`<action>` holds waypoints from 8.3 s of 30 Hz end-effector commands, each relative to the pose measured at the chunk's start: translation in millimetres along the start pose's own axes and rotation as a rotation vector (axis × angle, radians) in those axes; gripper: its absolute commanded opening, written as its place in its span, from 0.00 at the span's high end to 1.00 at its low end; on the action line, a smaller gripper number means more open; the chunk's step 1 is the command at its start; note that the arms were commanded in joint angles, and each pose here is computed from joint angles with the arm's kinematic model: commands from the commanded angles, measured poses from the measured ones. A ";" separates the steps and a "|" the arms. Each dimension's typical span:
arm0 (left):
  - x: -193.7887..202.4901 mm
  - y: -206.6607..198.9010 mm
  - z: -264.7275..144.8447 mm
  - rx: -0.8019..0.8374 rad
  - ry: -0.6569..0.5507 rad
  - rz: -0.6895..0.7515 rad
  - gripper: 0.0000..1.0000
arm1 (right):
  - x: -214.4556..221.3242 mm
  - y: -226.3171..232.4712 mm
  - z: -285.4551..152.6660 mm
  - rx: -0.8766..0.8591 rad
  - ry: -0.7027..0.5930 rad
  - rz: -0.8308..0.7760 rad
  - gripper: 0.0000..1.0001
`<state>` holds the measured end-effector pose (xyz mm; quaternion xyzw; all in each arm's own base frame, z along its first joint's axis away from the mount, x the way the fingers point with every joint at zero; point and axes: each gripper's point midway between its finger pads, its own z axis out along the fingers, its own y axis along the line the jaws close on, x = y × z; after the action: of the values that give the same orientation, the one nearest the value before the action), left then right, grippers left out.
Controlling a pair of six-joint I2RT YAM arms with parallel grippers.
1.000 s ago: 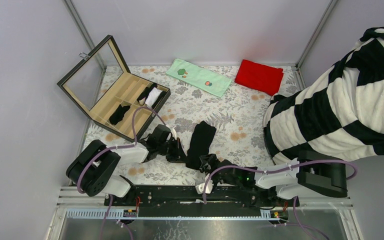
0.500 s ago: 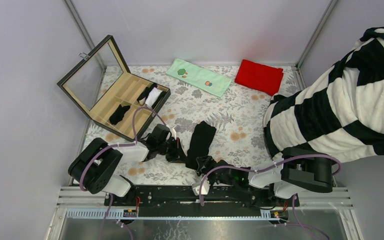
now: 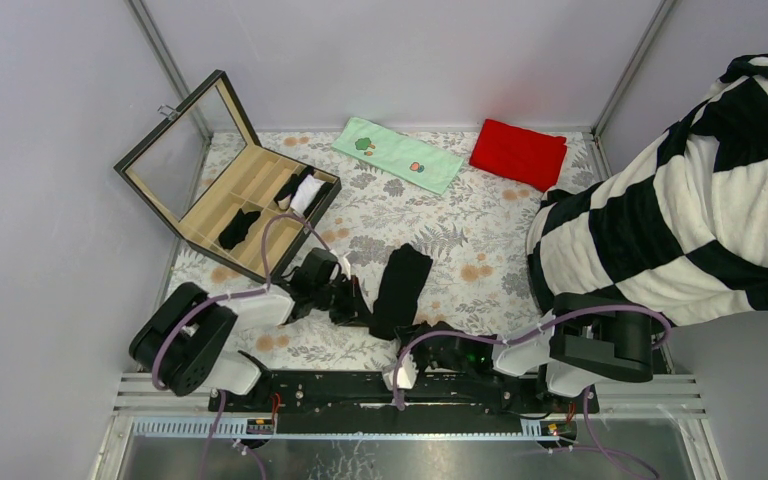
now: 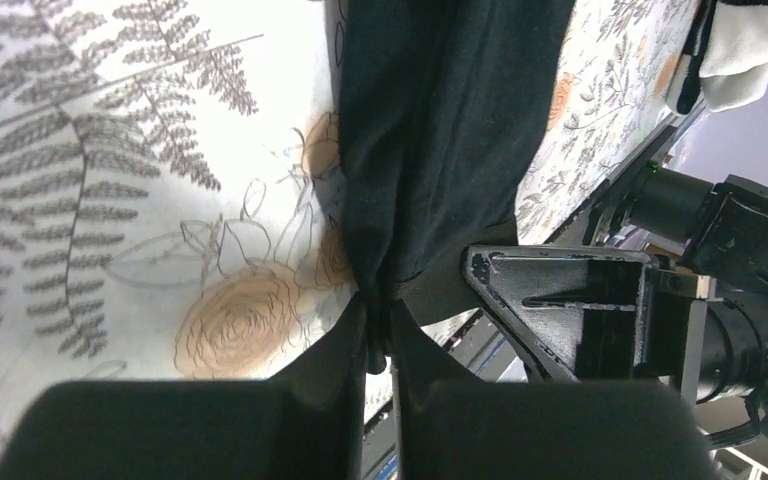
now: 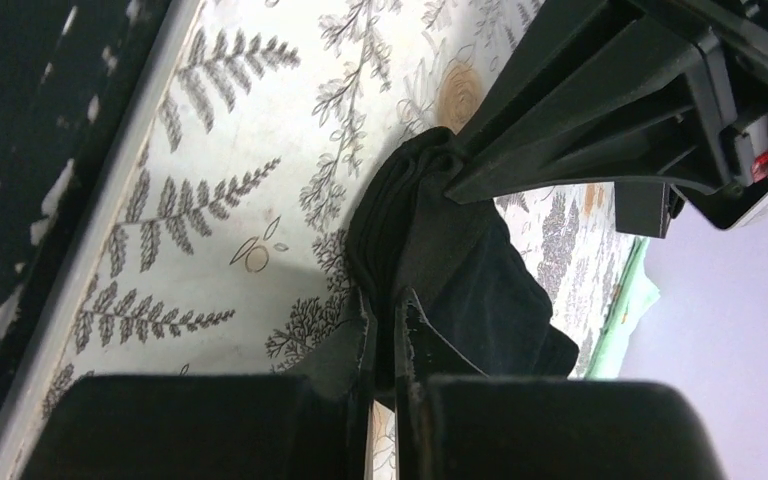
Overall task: Roll the underwear
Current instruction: Roll the underwear to the center of the board.
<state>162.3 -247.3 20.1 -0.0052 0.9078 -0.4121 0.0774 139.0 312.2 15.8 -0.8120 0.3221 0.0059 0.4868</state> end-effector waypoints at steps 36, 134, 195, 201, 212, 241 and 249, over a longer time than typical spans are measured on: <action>-8.9 7.2 22.1 -0.320 0.078 0.356 0.54 | -9.9 -24.7 -43.6 0.322 -0.156 0.850 1.00; -34.4 -97.9 10.8 0.145 -0.179 0.474 0.36 | 56.2 45.0 -73.7 0.460 0.409 2.249 1.00; 4.6 9.9 1.2 -0.156 -0.290 0.123 1.00 | 45.2 -64.6 -96.1 0.448 -0.030 1.726 0.49; 15.2 28.1 -13.1 -0.215 -0.301 0.075 1.00 | 8.4 -100.3 -89.2 0.315 -0.225 1.119 0.46; 27.6 42.9 -16.5 -0.250 -0.279 0.010 1.00 | -61.5 -54.3 -44.7 0.071 -0.216 0.352 0.35; 30.1 41.6 -13.7 -0.247 -0.254 0.014 1.00 | 14.4 14.9 -6.8 -0.060 0.120 -0.008 0.62; 8.5 19.6 -34.1 -0.223 -0.370 -0.005 0.72 | -11.2 5.5 -5.5 -0.008 0.004 0.249 1.00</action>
<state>150.6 -232.1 29.8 -0.0674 0.9041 -0.3525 0.2321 135.9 312.8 19.0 -0.7980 0.3663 0.0085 0.4786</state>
